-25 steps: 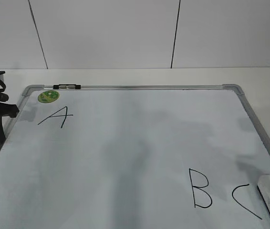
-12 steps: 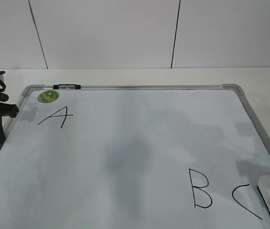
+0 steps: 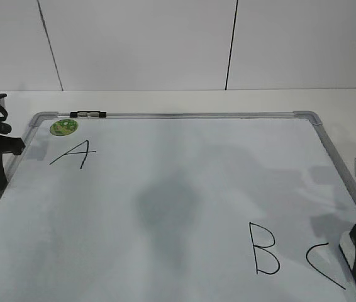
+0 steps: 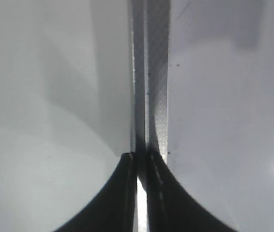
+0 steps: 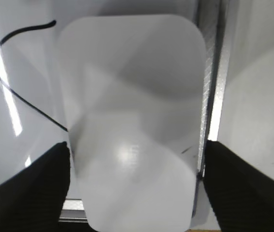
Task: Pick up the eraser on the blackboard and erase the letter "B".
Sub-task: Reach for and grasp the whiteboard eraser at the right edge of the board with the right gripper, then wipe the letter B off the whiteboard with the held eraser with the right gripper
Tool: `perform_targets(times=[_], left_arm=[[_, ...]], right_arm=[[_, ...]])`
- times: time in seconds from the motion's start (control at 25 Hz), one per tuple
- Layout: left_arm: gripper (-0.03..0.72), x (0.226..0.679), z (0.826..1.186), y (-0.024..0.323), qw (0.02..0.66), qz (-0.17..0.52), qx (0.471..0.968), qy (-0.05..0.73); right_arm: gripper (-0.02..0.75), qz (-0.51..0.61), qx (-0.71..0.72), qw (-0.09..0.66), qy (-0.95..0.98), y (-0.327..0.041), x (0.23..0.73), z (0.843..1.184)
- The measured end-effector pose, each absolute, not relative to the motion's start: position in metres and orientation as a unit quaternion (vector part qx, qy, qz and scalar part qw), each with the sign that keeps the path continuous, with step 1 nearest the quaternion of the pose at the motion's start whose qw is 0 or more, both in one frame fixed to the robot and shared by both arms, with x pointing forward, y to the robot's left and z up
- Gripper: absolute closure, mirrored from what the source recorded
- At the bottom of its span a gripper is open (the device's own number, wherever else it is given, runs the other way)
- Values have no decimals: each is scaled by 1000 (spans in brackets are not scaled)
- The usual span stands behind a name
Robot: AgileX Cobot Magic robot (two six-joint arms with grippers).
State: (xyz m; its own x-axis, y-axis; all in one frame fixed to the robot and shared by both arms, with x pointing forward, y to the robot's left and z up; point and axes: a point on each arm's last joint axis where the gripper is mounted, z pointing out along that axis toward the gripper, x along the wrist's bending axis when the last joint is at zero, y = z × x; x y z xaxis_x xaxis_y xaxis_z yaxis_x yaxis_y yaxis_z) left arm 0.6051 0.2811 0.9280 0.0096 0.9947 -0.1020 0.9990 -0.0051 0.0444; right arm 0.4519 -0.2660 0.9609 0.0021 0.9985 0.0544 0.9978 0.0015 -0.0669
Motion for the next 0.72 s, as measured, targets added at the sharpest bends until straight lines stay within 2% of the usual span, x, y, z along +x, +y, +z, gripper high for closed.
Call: perform_targets(times=[0.2,0.44,0.72], left_arm=[[669,605,928,281,52,-21,709,703],[669,605,928,281,51,-21,709,703],[669,605,928,281,51,-21,709,703]], right_arm=[[92,12,-707,49,-706,-266,453,956],[155,14,-706,51,-706,-266,454,954],[175,15,-705,51,-707,-266,454,954]])
